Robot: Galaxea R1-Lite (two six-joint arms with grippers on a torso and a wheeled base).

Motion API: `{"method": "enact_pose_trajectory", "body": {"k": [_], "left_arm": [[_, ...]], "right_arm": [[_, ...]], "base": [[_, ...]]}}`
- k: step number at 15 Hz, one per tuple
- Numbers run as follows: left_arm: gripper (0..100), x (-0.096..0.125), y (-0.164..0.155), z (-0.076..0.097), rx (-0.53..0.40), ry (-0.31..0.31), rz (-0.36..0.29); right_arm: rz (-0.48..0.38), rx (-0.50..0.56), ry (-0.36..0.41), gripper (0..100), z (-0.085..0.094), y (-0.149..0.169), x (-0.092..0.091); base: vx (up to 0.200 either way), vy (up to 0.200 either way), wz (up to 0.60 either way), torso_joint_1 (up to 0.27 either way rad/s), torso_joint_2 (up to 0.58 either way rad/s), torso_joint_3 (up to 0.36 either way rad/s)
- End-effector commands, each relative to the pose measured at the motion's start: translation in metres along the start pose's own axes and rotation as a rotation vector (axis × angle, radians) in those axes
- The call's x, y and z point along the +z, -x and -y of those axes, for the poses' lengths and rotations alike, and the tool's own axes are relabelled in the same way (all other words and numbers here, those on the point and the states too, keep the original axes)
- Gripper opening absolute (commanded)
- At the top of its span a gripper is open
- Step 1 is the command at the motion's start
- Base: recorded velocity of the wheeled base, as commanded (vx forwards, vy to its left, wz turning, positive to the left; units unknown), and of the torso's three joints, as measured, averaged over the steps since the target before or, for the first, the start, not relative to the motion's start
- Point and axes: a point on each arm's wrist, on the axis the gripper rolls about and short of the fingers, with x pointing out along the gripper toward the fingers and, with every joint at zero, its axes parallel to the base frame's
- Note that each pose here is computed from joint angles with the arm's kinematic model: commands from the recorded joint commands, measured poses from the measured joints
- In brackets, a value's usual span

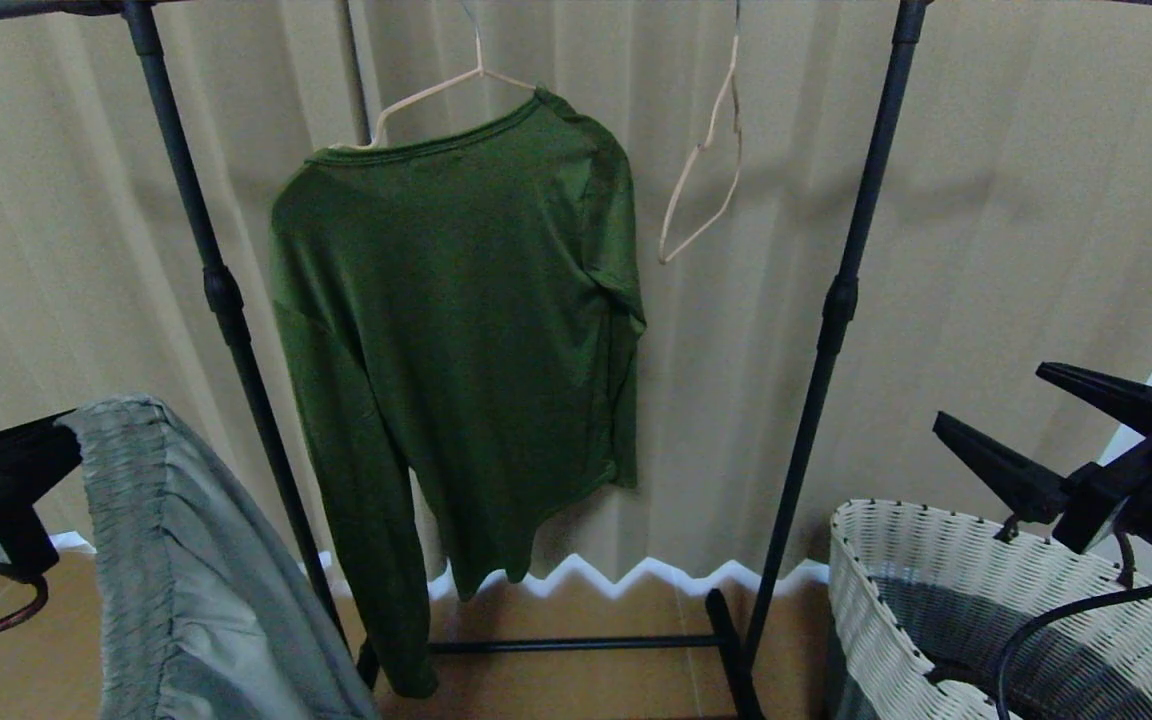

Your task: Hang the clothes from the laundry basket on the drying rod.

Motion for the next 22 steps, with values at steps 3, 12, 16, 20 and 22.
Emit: {"method": "enact_pose_trajectory", "body": {"k": [3, 12, 16, 20, 22], "left_arm": [[0, -0.006, -0.002, 0.004, -0.026, 0.002, -0.016], [0, -0.006, 0.0, 0.006, -0.041, -0.01, -0.009], [0, -0.006, 0.0, 0.006, -0.041, -0.01, -0.011], [0, -0.005, 0.001, 0.007, -0.04, -0.012, -0.002], [0, -0.005, 0.002, 0.007, -0.039, -0.012, -0.001]], "right_arm": [[-0.032, -0.033, -0.01, 100, 0.005, 0.001, -0.007], [-0.064, -0.046, -0.019, 100, 0.004, 0.014, -0.018], [-0.055, -0.048, -0.017, 100, 0.004, 0.014, -0.016], [-0.045, -0.05, -0.015, 100, 0.005, 0.013, -0.014], [-0.042, -0.05, -0.014, 100, 0.005, 0.013, -0.013]], "base": [[0.0, 0.0, 0.0, 0.0, 0.0, 0.0], [0.0, 0.0, 0.0, 0.0, 0.0, 0.0], [0.0, 0.0, 0.0, 0.0, 0.0, 0.0], [0.0, 0.0, 0.0, 0.031, -0.16, -0.148], [0.0, 0.0, 0.0, 0.088, -0.23, -0.322]]}}
